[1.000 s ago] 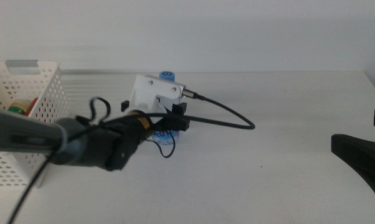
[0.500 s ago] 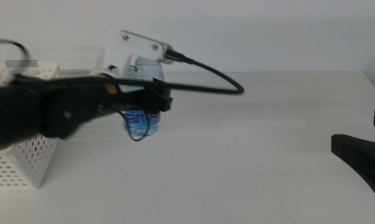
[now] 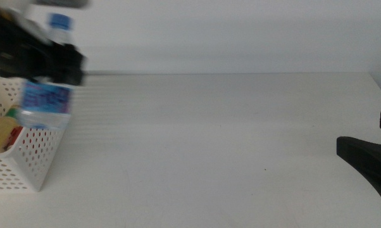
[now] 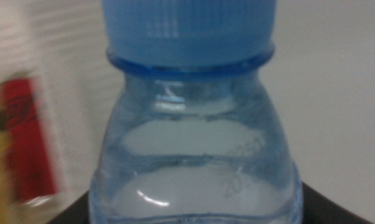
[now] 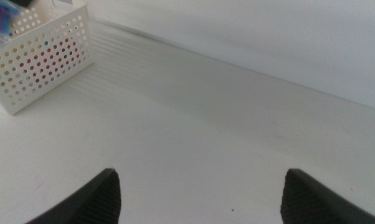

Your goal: Use arms to grab the bottles and put them into the dustbin to the left of the table.

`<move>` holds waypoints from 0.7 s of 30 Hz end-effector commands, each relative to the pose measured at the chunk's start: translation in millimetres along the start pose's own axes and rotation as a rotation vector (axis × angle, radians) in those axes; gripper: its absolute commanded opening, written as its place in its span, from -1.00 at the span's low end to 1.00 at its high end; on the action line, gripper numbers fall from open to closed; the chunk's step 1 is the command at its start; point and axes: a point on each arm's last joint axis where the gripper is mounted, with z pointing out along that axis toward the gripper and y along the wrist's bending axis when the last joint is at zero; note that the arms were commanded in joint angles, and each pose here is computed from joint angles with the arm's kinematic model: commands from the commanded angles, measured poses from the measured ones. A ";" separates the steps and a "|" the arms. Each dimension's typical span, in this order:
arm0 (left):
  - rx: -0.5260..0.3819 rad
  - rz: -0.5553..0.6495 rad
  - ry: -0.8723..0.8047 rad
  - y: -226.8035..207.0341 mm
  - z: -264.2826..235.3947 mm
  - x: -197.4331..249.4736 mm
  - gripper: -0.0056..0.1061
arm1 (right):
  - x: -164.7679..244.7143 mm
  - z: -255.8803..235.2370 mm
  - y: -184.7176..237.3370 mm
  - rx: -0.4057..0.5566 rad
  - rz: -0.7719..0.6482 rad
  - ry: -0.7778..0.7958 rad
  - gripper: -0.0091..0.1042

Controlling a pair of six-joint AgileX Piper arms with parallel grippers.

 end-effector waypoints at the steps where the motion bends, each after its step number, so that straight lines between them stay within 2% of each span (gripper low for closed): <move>1: -0.056 -0.021 -0.112 17.1 -37.2 -15.5 -0.99 | -17.4 -5.5 0.8 -0.004 -0.015 -0.103 0.35; 5: -0.155 -0.034 -0.020 52.3 -39.8 -16.1 -0.99 | -17.4 -5.5 0.8 -0.004 -0.015 -0.103 0.35; 10: -0.215 -0.097 0.045 90.2 -26.5 -18.3 -0.99 | -17.4 -5.5 0.8 -0.004 -0.015 -0.103 0.35; 16: -0.251 -0.170 0.104 129.3 4.6 -20.5 -0.99 | -17.4 -5.5 0.8 -0.004 -0.015 -0.103 0.35; 21: -0.239 -0.120 0.160 143.3 38.5 -20.1 -0.99 | -17.4 -5.5 0.8 -0.004 -0.015 -0.103 0.35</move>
